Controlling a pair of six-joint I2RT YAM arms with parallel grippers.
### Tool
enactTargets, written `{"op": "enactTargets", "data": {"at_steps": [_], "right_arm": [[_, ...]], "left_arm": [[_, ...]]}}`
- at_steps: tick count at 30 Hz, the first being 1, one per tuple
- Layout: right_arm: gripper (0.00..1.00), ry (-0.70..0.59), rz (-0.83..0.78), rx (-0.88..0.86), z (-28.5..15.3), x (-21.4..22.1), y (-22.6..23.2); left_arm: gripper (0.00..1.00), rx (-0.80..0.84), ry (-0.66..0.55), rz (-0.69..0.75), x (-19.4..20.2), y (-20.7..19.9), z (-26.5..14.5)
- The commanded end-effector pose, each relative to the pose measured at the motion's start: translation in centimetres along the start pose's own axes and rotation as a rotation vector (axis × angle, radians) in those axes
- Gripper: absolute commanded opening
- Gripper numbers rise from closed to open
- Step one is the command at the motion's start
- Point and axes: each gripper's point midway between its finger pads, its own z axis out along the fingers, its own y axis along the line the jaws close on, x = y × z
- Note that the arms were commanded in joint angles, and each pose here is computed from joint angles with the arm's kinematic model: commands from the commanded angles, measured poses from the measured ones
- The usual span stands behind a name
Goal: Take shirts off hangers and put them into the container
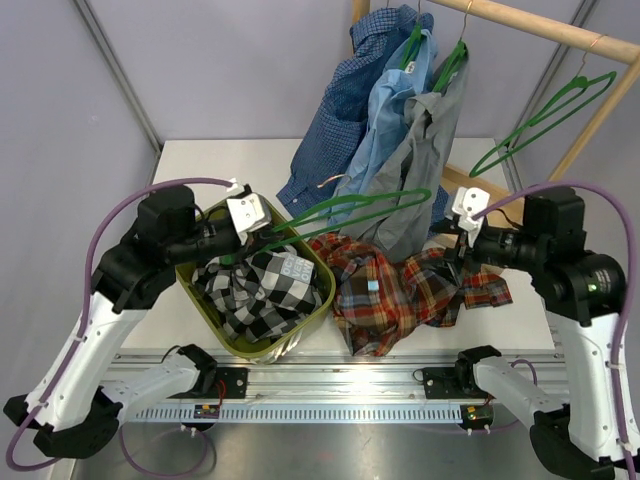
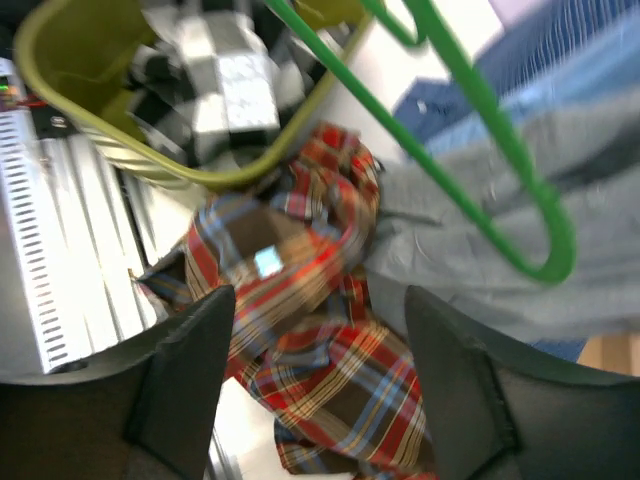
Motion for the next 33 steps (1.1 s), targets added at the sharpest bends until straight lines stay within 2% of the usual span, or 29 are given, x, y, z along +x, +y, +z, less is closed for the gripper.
{"op": "enactTargets", "data": {"at_steps": [1, 4, 6, 11, 20, 27, 33], "right_arm": [[0.77, -0.101, -0.07, -0.141, -1.8, -3.3, 3.4], [0.85, -0.155, -0.072, -0.202, -2.4, -5.0, 4.5], [0.86, -0.167, -0.074, -0.208, -2.3, -5.5, 4.4], [0.93, -0.107, -0.107, -0.216, -1.0, -4.1, 2.9], [0.93, -0.103, -0.128, -0.258, -0.2, -4.2, 2.2], [0.77, -0.054, -0.098, -0.442, 0.5, -0.7, 4.9], [0.48, -0.018, -0.112, -0.431, 0.5, 0.1, 4.6]], "left_arm": [[0.0, 0.048, -0.116, 0.13, -3.9, -1.0, -1.9], [0.0, 0.089, -0.117, 0.167, -3.7, -1.9, -2.2], [0.0, 0.116, -0.102, 0.182, -3.2, -2.3, -2.2], [0.0, 0.188, -0.083, 0.172, -2.4, -3.2, -1.6], [0.0, 0.237, -0.088, 0.178, -2.4, -3.9, -1.4], [0.0, 0.25, -0.121, 0.195, -3.2, -3.6, -0.8], [0.0, 0.266, -0.118, 0.203, -3.2, -3.4, -0.2]]}}
